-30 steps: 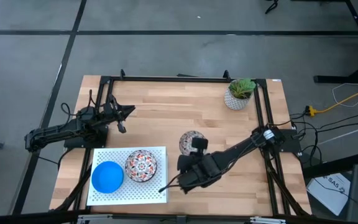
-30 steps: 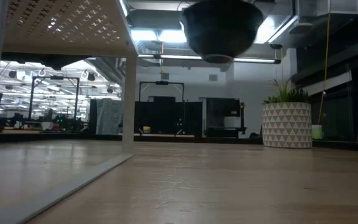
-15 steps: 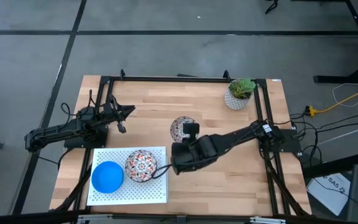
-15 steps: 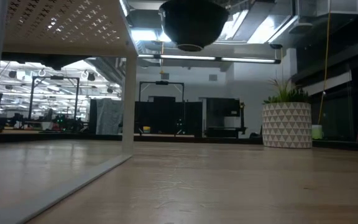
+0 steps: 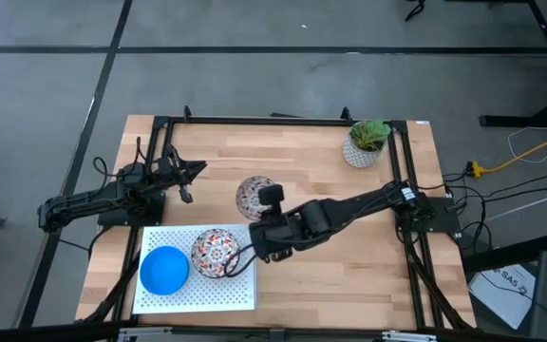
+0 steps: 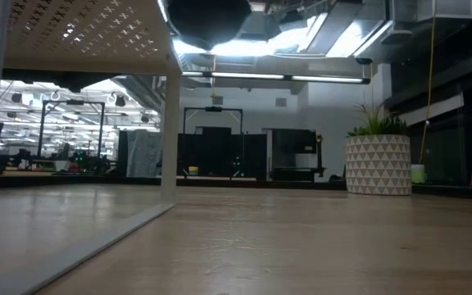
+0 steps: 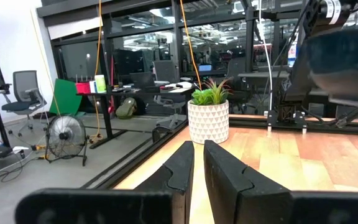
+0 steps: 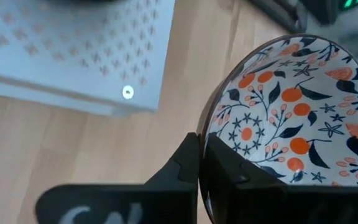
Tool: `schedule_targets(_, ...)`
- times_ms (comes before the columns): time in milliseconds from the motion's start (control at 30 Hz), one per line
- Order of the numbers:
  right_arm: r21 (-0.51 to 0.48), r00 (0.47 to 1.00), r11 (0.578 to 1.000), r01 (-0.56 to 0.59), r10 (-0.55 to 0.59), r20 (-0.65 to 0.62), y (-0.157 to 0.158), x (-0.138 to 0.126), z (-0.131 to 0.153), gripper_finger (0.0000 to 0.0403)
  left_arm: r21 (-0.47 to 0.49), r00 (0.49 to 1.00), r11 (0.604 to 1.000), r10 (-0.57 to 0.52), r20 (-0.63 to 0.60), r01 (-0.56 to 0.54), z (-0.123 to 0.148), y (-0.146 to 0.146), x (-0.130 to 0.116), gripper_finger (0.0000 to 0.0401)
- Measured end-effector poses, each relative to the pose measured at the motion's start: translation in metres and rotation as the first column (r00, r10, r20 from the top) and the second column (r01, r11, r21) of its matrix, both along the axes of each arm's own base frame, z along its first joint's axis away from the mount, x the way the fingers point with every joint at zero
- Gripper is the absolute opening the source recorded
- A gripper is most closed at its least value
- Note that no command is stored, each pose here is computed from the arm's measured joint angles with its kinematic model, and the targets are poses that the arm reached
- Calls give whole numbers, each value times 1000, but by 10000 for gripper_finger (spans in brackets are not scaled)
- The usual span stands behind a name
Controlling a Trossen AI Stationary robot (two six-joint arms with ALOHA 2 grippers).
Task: Pick & Place Mini bowls
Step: Stack the orange patterned bowl on top of the stacked orange patterned bowls on the shelf
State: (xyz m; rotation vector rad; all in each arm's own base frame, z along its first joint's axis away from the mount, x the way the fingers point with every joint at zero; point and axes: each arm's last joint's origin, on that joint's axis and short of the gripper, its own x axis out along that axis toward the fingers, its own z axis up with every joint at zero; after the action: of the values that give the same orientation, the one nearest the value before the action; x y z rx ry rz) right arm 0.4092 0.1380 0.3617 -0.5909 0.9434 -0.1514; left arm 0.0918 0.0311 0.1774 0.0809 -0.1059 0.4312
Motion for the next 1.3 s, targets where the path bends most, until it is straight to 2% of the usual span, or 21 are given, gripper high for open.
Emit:
schedule_targets(367,-83,984,986,-144,152,92,4,11,13,12,0,1000,1000,0,0,0,0,0,0,31)
schedule_targets(700,-171,939,949,-264,294,182,10,22,25,12,0,1000,1000,0,0,0,0,0,0,31)
schedule_targets(967,-93,842,869,-487,495,213,19,24,28,12,0,1000,1000,0,0,0,0,0,0,31)
schedule_targets(1167,-84,782,813,-576,578,235,26,24,30,12,0,1000,1000,0,0,0,0,0,0,31)
schedule_targets(1300,-43,726,757,-653,640,252,31,23,31,12,0,1000,1000,0,0,0,0,0,0,31)
